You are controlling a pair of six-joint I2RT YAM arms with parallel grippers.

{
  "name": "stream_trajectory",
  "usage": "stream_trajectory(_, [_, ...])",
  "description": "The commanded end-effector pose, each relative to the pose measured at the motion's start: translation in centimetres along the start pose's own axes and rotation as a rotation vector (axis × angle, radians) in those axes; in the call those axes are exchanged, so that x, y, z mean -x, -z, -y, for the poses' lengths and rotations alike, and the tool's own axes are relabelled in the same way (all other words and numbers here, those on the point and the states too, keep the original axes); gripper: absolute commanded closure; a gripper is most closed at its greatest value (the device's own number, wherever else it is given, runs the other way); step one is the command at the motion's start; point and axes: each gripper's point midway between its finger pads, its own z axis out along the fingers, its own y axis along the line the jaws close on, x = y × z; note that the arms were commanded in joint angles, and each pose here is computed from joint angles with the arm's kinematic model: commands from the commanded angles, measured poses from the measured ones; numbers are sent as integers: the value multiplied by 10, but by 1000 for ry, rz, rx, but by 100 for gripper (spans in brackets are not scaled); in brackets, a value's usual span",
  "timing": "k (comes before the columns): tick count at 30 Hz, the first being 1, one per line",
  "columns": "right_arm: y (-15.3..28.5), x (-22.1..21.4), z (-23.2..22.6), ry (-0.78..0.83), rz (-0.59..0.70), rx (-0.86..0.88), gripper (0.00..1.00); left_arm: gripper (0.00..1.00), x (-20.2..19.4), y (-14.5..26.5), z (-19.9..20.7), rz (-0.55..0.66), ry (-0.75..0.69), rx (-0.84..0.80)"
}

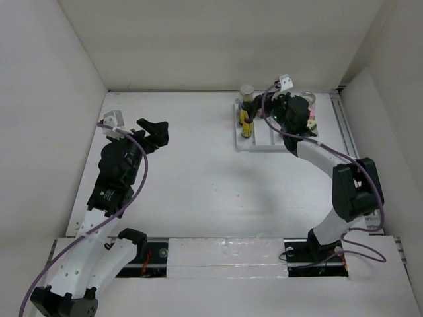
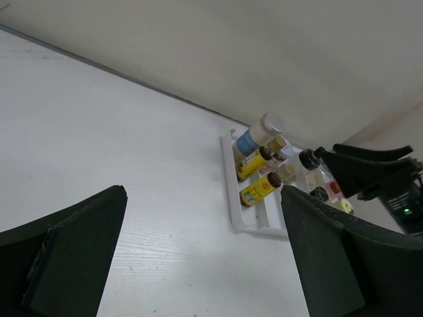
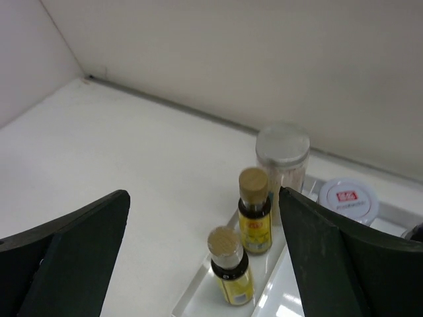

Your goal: Organize the condiment bottles

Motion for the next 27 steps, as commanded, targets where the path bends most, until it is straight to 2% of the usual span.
stream_trajectory(1, [18, 71, -21, 52, 137, 31, 0, 1, 14, 1, 24, 27, -13, -102])
stream_trajectory(5, [56, 125, -49, 89, 248, 87, 0, 1, 9, 0, 30, 5, -15, -139])
stream_trajectory(7, [82, 153, -78, 118, 295, 142, 0, 1, 16, 6, 35, 27, -21, -164])
stream_trajectory(11, [116, 174, -121, 176, 358, 181, 0, 1, 14, 8, 40, 19, -22, -198])
stream_trajectory(12, [119, 174, -121, 169, 362, 146, 0, 1, 11, 10, 43, 6, -23, -219])
stream_trajectory(17, [135, 158, -151, 115, 366, 189, 0, 1, 7, 12, 53, -11, -25, -277])
stream_trajectory(27, [190, 192, -150, 90, 445, 106, 0, 1, 10, 25, 69, -15, -10, -372])
